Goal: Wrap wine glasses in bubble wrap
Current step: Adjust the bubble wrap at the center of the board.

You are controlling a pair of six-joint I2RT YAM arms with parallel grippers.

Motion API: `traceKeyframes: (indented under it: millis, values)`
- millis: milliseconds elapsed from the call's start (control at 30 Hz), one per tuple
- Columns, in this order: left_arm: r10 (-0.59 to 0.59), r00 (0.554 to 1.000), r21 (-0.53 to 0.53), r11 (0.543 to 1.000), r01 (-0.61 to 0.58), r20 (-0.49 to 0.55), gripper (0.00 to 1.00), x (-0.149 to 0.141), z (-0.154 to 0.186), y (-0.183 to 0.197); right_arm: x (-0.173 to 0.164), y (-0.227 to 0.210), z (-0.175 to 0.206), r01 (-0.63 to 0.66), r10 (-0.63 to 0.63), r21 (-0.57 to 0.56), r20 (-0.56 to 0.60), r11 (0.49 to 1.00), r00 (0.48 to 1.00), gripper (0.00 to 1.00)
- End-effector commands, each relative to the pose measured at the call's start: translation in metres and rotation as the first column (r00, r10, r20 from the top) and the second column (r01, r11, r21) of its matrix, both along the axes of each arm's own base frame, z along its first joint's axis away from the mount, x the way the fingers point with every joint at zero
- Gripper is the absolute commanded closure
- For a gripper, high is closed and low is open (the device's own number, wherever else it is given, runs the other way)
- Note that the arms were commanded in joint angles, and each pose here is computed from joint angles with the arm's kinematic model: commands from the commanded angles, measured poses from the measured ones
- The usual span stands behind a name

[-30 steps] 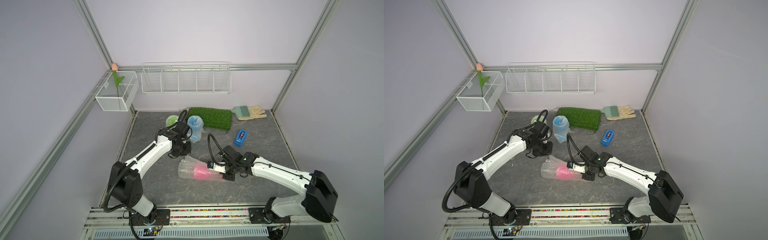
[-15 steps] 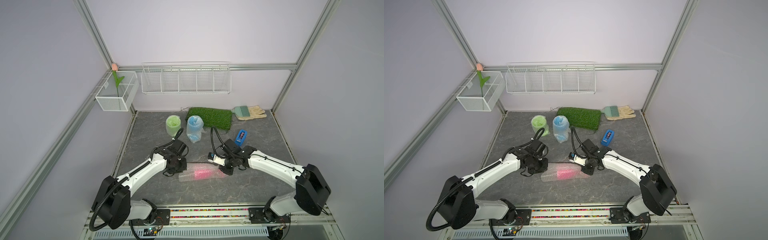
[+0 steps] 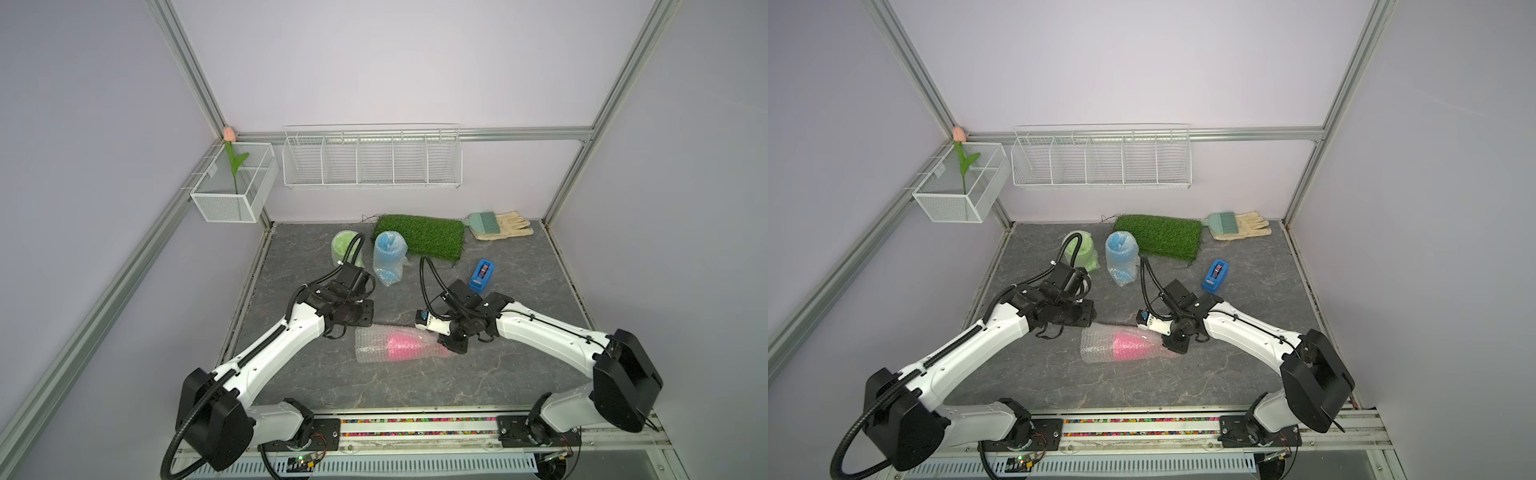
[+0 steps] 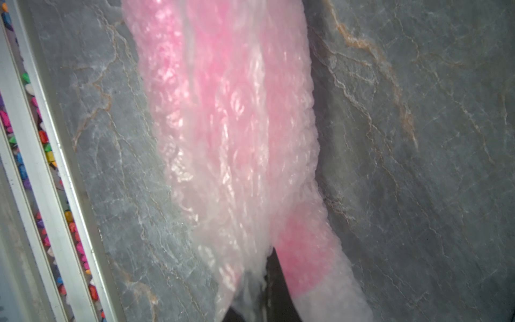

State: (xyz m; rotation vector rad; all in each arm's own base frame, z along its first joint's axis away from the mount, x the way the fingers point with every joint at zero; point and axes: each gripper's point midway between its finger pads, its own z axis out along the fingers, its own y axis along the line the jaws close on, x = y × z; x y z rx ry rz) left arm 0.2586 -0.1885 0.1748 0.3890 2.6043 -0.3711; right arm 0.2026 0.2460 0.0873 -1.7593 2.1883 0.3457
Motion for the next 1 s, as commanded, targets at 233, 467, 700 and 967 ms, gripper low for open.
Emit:
traceKeyframes:
  millis: [233,467,700,967]
  values:
    - [-0.809,0.498,0.058,0.539,0.840,0.312,0.47,-0.069,0.023,-0.055,-0.013,-0.005,0.004,-0.053,0.053,-0.012,-0.003,0.999,0.999,0.93]
    - [-0.892,0.268,0.233,0.365,0.901,0.364,0.20,-0.072,-0.008,-0.060,-0.014,-0.006,0.005,-0.053,0.053,-0.010,-0.001,0.999,0.999,0.93]
    - [-0.948,0.185,0.267,0.254,0.930,0.258,0.09,-0.069,-0.043,-0.057,-0.016,-0.006,0.006,-0.054,0.054,-0.005,-0.009,0.999,0.999,0.93]
    - [-0.965,0.115,0.334,0.192,0.923,0.237,0.07,-0.059,-0.032,-0.059,-0.016,-0.004,0.004,-0.055,0.055,-0.003,-0.019,0.998,0.998,0.93]
